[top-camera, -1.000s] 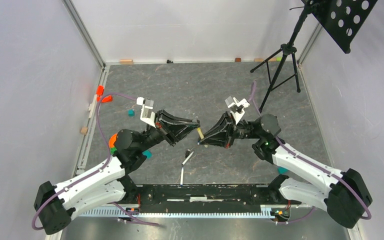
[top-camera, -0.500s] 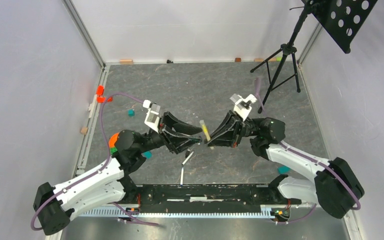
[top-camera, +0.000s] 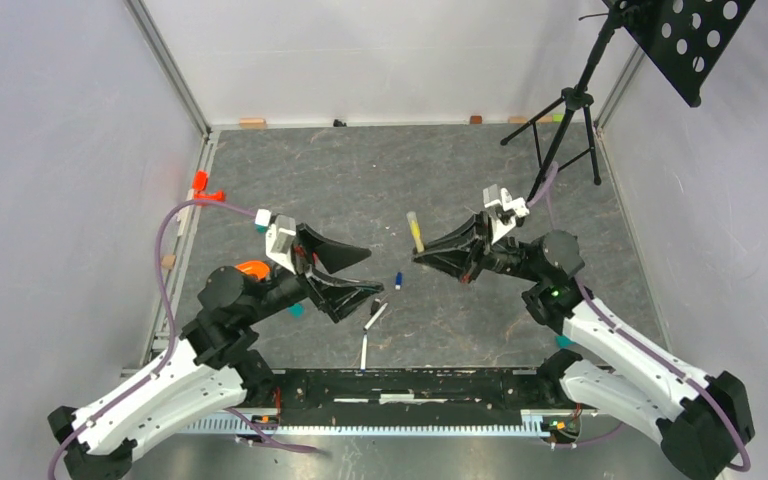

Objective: Insert the pens into the pen caps

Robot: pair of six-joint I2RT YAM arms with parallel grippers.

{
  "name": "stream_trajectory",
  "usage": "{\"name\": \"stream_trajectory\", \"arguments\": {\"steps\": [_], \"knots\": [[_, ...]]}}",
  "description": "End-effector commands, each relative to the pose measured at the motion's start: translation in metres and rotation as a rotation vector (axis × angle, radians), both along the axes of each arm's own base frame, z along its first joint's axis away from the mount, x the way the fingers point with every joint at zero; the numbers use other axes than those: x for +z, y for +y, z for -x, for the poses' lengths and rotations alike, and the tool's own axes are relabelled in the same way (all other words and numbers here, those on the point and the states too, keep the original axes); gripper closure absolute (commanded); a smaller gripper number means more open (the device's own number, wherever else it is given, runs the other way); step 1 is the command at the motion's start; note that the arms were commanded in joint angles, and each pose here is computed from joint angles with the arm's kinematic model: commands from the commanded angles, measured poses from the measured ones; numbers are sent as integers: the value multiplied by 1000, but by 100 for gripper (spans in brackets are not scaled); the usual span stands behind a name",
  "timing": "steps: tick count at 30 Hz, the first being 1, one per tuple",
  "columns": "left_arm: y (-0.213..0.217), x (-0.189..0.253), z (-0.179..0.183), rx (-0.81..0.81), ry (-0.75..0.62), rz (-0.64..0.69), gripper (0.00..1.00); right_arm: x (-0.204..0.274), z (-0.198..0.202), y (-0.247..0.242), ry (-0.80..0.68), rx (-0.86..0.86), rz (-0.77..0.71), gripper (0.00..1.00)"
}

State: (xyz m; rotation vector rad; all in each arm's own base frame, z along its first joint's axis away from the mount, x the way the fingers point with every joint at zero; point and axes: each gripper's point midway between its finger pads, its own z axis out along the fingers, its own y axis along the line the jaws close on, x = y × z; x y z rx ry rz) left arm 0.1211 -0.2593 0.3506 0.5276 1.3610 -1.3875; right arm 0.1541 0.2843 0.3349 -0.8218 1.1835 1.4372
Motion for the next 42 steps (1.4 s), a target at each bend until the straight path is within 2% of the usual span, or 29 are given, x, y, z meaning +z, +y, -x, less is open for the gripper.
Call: {"name": "stream_trajectory", "arguments": {"steps": [1, 7, 11, 15, 18, 19, 20, 23, 27, 35, 39, 42], "knots": [[28, -14, -31, 244, 52, -122, 0, -22, -52, -19, -4, -334, 186, 100], [93, -26, -60, 606, 198, -310, 0, -52, -71, -46, 56, -522, 308, 100], [122, -18, -69, 737, 162, -446, 0, -74, -87, -75, 115, -700, 407, 100], [133, -13, -79, 795, 61, -569, 0, -91, -89, -85, 130, -735, 491, 100], [131, -9, -88, 815, 15, -602, 0, -97, -86, -85, 139, -727, 499, 100], [136, 0, -85, 823, -8, -568, 0, -99, -86, -86, 143, -732, 504, 100], [126, -10, -94, 817, -9, -627, 0, -101, -86, -88, 148, -739, 508, 100], [121, -24, -106, 845, -13, -663, 0, -112, -90, -99, 194, -802, 543, 100], [124, -53, -114, 888, 19, -688, 0, -157, -95, -119, 294, -903, 671, 100], [134, -61, -106, 895, 26, -663, 0, -254, -99, -141, 431, -982, 945, 100], [131, -64, -107, 884, 30, -675, 0, -285, -104, -155, 459, -1023, 1064, 100], [128, -67, -107, 869, 33, -680, 0, -304, -104, -159, 501, -990, 1118, 100]]}}
